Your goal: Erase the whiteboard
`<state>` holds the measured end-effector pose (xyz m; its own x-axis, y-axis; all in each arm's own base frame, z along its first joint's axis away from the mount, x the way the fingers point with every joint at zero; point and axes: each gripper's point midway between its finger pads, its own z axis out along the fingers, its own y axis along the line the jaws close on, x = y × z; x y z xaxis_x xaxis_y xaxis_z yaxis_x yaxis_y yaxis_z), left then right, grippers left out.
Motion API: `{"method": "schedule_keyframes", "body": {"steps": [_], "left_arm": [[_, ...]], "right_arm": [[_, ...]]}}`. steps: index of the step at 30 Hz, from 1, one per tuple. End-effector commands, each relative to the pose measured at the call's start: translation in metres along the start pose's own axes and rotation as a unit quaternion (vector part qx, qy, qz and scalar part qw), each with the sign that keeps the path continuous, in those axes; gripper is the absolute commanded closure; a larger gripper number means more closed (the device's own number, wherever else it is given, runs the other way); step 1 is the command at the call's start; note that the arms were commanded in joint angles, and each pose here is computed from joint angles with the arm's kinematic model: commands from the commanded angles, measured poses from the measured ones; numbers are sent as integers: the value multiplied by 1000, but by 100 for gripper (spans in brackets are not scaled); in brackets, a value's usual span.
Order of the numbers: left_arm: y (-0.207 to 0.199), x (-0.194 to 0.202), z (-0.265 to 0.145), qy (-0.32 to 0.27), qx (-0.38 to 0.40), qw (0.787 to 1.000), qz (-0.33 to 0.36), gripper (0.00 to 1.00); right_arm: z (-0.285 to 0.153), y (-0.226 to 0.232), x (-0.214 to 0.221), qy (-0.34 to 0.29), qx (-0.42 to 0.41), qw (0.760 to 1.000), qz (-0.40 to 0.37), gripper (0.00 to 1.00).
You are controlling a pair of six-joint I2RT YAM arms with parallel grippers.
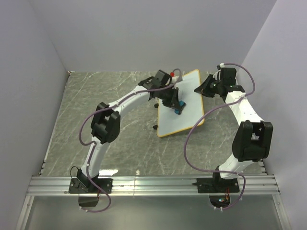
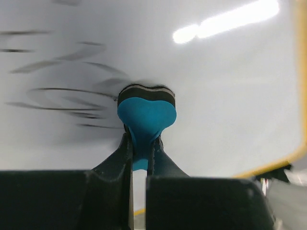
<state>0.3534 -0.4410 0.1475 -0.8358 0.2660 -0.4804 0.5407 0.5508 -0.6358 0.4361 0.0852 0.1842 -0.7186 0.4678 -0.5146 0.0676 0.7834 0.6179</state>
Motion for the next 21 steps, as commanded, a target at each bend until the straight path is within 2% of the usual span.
{"method": "schedule_keyframes", "body": {"steps": [1,4,8,11,13,17,21], "left_arm": [[116,26,17,33,-146,986,-79,100],[145,28,17,37,-184,978,-92,100],[131,27,19,42,-189,980,-56,100],[90,32,24,51,-152,987,-3,100],[47,34,26,53,-115,990,54,100],[-41,39,18,60,2,991,122,100],[-83,23,6,25,42,988,148,100]], "right_arm": [[-1,-10,64,91,39,995,-2,100],[-1,-11,69,97,39,995,-2,100],[0,-11,71,98,37,994,-4,100],[2,-11,72,101,36,994,-3,100],[4,-10,73,103,33,994,-3,100],[5,-7,76,106,23,994,-6,100],[2,-2,88,119,6,993,-9,100]]}}
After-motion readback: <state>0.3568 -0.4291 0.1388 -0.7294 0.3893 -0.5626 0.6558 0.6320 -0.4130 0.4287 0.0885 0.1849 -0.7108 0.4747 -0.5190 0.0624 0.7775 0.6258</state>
